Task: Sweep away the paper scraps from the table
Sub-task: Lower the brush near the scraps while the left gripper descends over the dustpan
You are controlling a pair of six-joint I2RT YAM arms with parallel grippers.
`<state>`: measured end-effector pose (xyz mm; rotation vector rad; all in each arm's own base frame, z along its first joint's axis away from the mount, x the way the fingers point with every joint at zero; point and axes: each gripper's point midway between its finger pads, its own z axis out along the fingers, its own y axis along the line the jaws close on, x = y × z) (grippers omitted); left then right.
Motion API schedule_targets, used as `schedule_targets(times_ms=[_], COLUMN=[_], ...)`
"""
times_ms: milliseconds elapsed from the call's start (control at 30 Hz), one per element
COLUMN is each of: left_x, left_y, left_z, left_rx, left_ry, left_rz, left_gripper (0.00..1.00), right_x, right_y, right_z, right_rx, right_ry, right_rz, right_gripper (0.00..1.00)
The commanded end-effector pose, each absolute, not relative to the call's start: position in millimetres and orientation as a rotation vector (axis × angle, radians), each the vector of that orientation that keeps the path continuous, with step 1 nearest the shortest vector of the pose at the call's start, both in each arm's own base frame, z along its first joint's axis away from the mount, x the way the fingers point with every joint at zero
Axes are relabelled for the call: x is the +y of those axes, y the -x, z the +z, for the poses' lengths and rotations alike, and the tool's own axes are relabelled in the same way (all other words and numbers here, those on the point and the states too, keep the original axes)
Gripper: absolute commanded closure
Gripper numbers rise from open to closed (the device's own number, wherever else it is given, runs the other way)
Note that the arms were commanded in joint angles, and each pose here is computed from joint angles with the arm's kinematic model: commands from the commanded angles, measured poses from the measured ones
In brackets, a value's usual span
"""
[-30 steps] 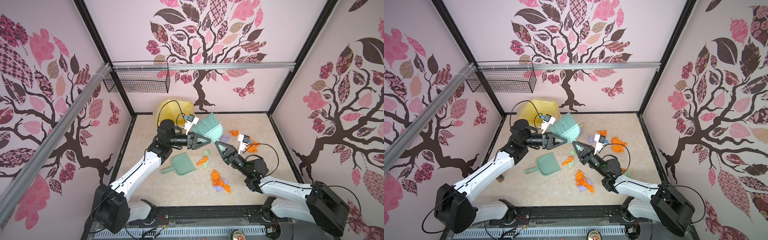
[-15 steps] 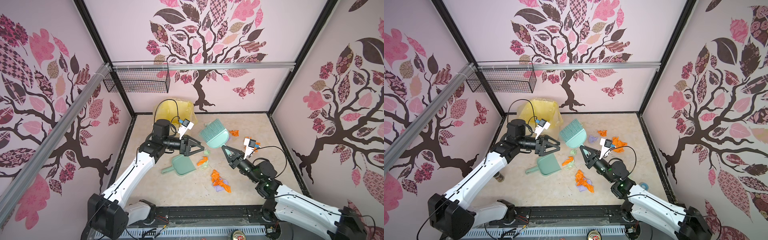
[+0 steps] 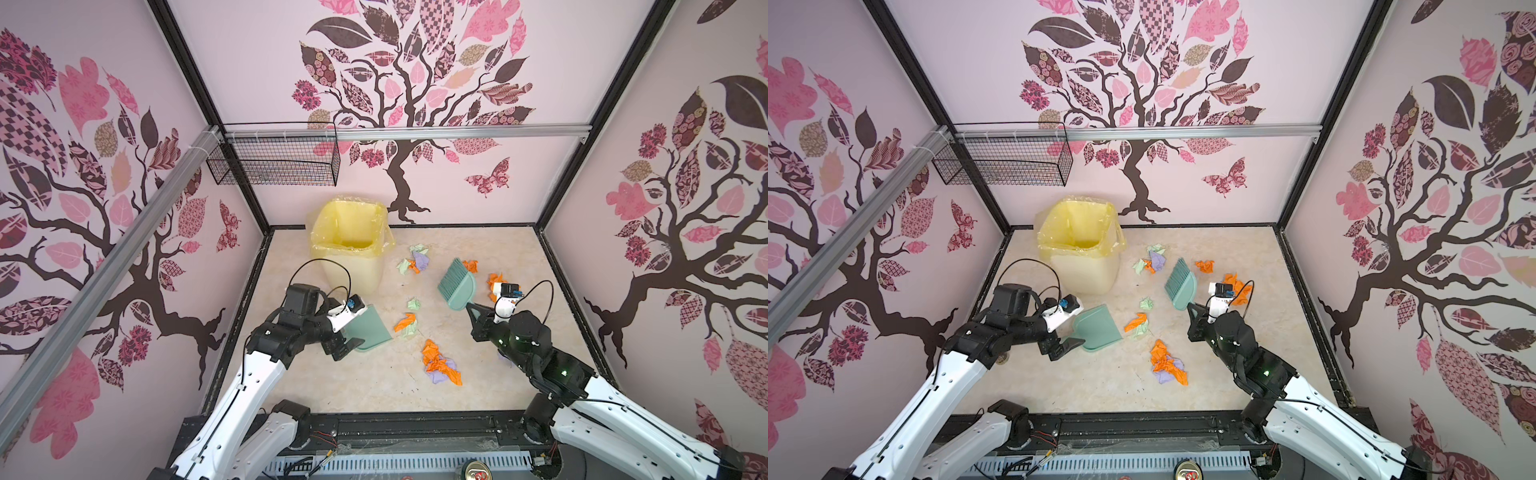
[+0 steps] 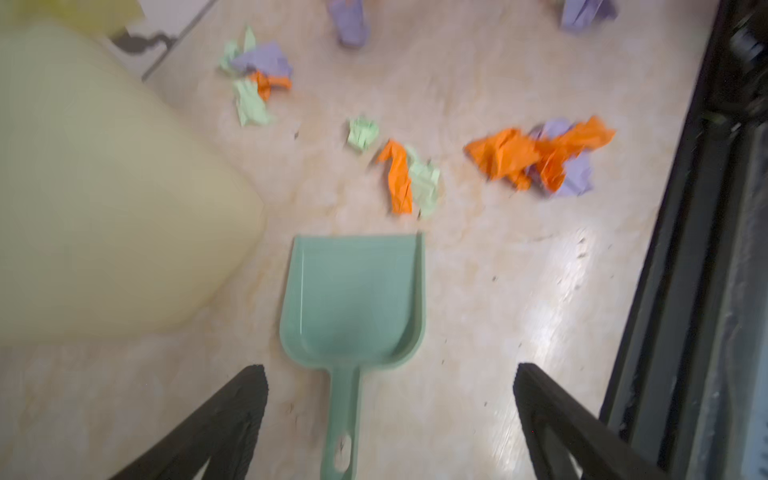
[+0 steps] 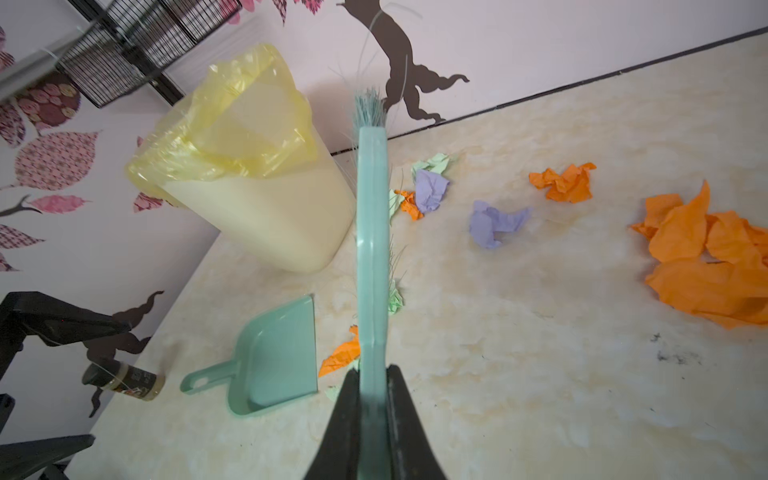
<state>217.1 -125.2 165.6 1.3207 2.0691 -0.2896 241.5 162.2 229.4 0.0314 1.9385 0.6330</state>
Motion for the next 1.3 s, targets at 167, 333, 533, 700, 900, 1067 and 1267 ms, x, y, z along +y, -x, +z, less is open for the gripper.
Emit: schedule_targets(times_ms=[167,333,533,700,900,1067,1267], left_x=[-77.9,-81.3,-84.6,-76.9,-78.7,-79.0,-79.9], left_y=[-216.9,-214.5,-219.4,-225.1,-239.7,-240.5,-242.3], left_z=[130.4,110.8,94.6,71.1,66.9,53.5,46.7], left_rx=[2.077,2.057,2.036,2.085,2.079,2.099,2.110], left_ry=[-1.403,-1.375,-1.317,-1.363,-1.335,-1.366,-1.385], left_rz=[-0.359,-0.421,-0.406,-0.378,-0.389,-0.396,-0.376], left_gripper=[0.04,0.04,0.05,0.08,0.10,0.17,0.25], right_x=[167.2,166.1,165.5,169.1,174.8,174.4,173.0], right_y=[-240.9,-240.2,-240.9,-242.2,-244.7,-244.6,-244.8], right_z=[205.9,202.0,199.0,193.2,188.0,192.3,192.5], right_rx=[1.986,1.998,1.998,2.004,2.013,2.006,2.005], right_ry=[-0.020,-0.015,-0.024,-0.030,-0.029,-0.023,-0.020], right_rz=[0.638,0.626,0.624,0.640,0.657,0.655,0.642], right_gripper=[1.00,1.00,1.00,1.00,1.00,1.00,1.00])
